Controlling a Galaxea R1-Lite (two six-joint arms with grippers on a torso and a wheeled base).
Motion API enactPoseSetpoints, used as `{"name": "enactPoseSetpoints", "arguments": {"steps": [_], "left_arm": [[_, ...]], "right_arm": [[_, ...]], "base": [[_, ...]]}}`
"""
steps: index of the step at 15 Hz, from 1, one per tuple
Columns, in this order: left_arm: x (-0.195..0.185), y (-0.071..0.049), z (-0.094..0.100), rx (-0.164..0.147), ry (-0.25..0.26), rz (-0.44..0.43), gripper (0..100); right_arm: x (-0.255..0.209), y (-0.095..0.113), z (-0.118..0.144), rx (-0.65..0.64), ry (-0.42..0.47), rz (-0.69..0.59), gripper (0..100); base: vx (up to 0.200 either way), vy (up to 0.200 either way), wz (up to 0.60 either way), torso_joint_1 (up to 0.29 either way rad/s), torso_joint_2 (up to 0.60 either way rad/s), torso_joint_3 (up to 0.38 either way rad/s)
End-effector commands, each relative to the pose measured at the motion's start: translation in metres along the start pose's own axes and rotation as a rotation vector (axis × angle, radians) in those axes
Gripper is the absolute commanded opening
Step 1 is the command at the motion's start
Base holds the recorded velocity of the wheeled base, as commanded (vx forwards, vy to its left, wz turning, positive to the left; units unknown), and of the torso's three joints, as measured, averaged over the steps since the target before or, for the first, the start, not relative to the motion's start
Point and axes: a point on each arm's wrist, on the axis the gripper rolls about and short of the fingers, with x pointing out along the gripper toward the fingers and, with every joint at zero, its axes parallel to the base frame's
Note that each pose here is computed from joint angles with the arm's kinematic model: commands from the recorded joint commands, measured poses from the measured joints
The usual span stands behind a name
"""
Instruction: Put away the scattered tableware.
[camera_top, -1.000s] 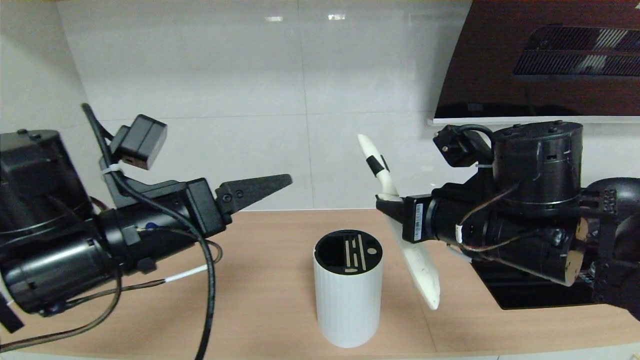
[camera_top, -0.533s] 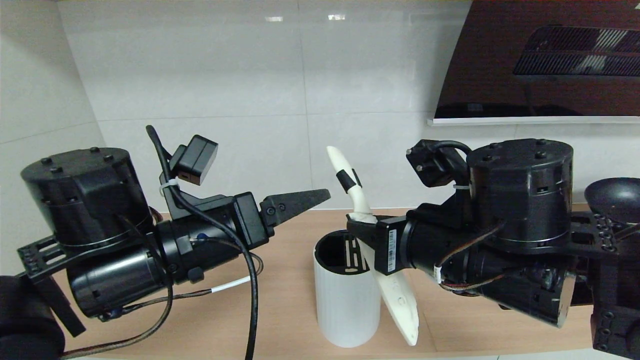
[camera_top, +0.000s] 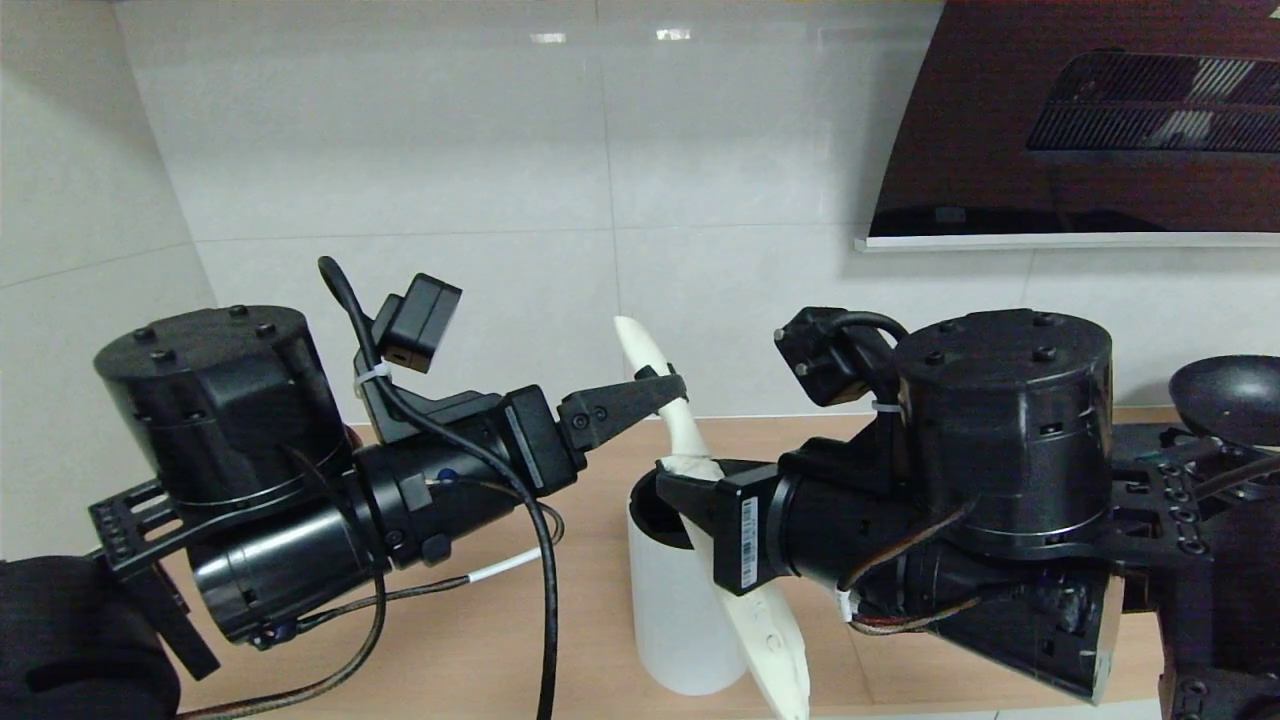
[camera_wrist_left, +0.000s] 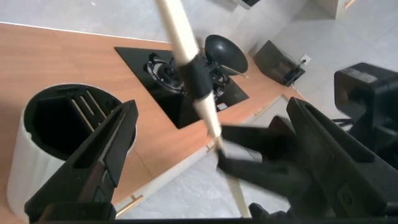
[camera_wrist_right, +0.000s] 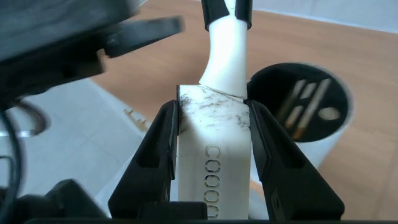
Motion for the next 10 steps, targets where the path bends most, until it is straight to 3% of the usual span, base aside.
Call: {"name": "enactPoseSetpoints", "arguments": {"steps": [1,10], "left_arm": [[0.001,0.0006,-0.001,-0.001,0.004,0.002,100],[0.0018,0.0017,-0.0019,-0.003,0.007,0.005,100]], "right_arm": [[0.0033,0.0046,-0.0048,-0.004,0.005,0.015,0],[0.0004,0.0133,-0.0122,-0.014,0.016,0.046,0]], "base": [[0.0,0.0,0.0,0.0,0.0,0.0],[0.0,0.0,0.0,0.0,0.0,0.0]]}}
